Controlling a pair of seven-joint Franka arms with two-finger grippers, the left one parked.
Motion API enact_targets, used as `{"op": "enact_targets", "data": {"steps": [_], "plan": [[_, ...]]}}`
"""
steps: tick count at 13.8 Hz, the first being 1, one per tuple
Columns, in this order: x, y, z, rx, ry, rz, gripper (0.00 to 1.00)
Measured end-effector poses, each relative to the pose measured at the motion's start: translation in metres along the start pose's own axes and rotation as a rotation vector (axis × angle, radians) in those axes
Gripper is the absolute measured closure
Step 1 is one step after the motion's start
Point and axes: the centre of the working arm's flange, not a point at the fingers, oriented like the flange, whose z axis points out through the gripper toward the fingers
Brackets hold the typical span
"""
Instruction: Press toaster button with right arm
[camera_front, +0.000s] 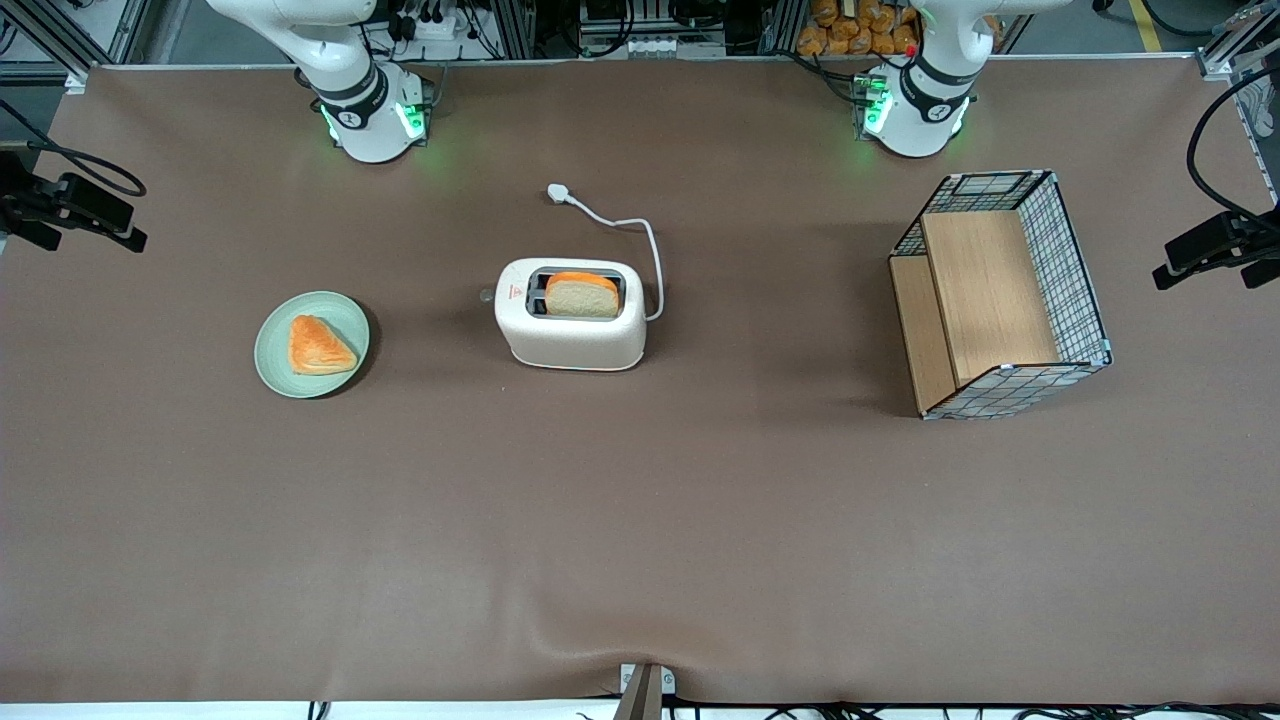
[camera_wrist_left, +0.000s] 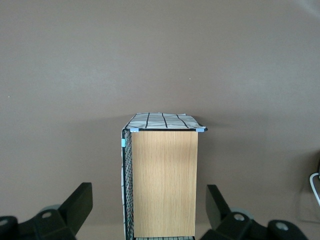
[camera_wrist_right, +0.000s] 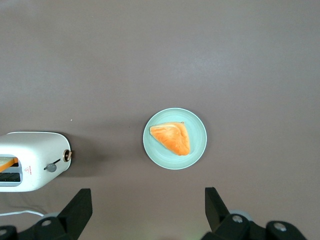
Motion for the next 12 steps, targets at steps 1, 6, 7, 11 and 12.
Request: {"op": "enact_targets", "data": {"steps": [1, 6, 7, 11, 12], "plan": [[0.000, 0.001, 0.000, 0.000, 0.000, 0.002, 0.00], [0.000, 0.015, -0.012, 0.000, 0.025, 0.028, 0.00], [-0.001, 0.015, -0.015, 0.000, 0.032, 0.029, 0.00], [-0.001, 0.015, -0.021, 0.000, 0.046, 0.028, 0.00], [-0.001, 0.015, -0.022, 0.000, 0.046, 0.028, 0.00]]}}
